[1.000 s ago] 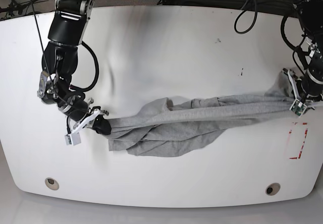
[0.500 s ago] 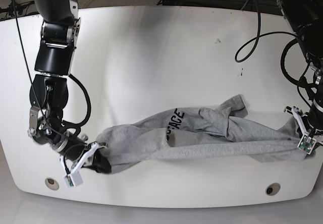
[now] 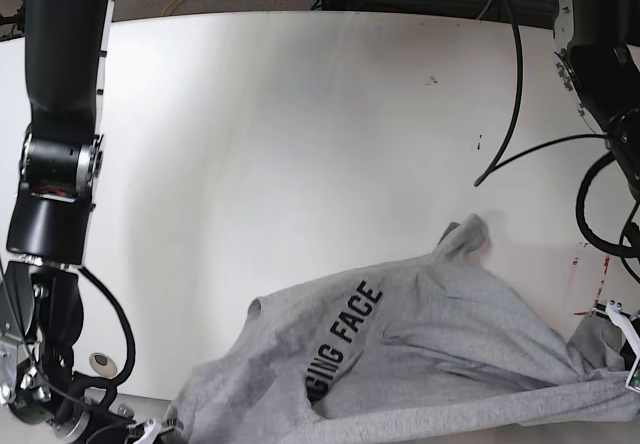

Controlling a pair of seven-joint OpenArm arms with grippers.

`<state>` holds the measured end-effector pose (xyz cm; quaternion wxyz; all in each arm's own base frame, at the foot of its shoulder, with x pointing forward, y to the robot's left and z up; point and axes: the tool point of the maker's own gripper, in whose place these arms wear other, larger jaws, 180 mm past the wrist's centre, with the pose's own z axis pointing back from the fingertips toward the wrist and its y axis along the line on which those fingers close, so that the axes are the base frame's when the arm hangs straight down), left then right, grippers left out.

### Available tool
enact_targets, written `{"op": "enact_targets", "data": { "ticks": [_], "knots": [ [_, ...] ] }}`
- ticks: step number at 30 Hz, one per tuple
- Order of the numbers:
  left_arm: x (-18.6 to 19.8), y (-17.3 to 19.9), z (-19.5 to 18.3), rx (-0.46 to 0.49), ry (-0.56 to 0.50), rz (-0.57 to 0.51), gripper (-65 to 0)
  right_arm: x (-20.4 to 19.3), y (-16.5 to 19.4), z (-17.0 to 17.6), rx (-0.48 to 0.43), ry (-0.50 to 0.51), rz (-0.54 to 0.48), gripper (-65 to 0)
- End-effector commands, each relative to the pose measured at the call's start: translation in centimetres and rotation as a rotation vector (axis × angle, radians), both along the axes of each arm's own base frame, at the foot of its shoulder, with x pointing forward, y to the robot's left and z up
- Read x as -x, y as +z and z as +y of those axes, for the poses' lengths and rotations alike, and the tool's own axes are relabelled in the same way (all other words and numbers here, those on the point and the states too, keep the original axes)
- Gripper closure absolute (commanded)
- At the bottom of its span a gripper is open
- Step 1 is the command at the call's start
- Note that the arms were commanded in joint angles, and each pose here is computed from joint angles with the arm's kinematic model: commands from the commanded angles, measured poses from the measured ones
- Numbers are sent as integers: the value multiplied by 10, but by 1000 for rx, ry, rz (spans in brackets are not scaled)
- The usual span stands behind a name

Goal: Fold the T-shirt properly
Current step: 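Lift the shirt with both grippers, shake it, and lay it down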

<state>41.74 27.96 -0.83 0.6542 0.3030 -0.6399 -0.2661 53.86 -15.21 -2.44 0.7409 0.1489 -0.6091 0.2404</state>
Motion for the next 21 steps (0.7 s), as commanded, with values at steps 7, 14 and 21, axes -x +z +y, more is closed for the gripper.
{"op": "enact_targets", "data": {
  "ticks": [7, 14, 21],
  "knots": [
    [-9, 32, 30, 34, 63, -45, 0, 5, 84, -17, 51, -31, -142, 0],
    [-12, -30, 31, 41, 62, 103, 0, 10, 39, -20, 92, -6, -68, 0],
    [2, -108, 30, 40, 62, 286, 0, 29, -54, -33, 50, -27, 72, 0]
  ]
}}
